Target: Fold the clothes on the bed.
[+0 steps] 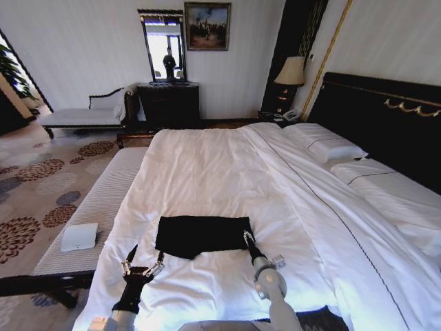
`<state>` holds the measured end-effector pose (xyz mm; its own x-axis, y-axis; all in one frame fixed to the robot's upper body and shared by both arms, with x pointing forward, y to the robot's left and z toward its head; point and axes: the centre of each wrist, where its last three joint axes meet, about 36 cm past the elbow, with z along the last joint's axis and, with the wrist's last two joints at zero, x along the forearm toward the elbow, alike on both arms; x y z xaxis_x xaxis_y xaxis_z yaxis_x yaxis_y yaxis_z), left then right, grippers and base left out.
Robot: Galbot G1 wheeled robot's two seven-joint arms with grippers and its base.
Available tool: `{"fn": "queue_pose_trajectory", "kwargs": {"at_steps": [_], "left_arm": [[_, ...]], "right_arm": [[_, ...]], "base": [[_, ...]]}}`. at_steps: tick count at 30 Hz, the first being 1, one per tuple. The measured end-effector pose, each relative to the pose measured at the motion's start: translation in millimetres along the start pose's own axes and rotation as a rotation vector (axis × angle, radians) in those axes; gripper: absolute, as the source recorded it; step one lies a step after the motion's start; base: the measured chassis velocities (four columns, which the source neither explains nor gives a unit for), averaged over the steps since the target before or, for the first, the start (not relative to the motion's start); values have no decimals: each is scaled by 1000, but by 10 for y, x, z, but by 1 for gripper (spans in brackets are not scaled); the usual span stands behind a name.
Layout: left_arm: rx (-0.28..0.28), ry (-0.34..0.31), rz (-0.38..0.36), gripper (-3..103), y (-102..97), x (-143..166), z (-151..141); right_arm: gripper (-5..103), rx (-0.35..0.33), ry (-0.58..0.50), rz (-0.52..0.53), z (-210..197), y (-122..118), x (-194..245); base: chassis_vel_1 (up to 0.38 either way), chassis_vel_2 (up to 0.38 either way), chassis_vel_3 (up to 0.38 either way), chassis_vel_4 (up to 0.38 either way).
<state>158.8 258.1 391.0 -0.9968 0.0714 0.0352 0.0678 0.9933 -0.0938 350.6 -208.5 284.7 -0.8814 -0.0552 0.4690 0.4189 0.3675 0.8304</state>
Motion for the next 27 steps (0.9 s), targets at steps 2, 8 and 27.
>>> {"fn": "queue_pose_trajectory", "kwargs": {"at_steps": [2, 8, 27], "left_arm": [[0, 0, 0, 100, 0, 0, 1], [0, 1, 0, 100, 1, 0, 1], [0, 2, 0, 100, 1, 0, 2]], "right_arm": [[103, -10, -11, 2, -60, -4, -44], [90, -16, -23, 13, -120, -28, -124], [25, 10, -6, 11, -56, -20, -71]], "base": [[0, 0, 0, 0], [0, 0, 0, 0], [0, 0, 0, 0]]}}
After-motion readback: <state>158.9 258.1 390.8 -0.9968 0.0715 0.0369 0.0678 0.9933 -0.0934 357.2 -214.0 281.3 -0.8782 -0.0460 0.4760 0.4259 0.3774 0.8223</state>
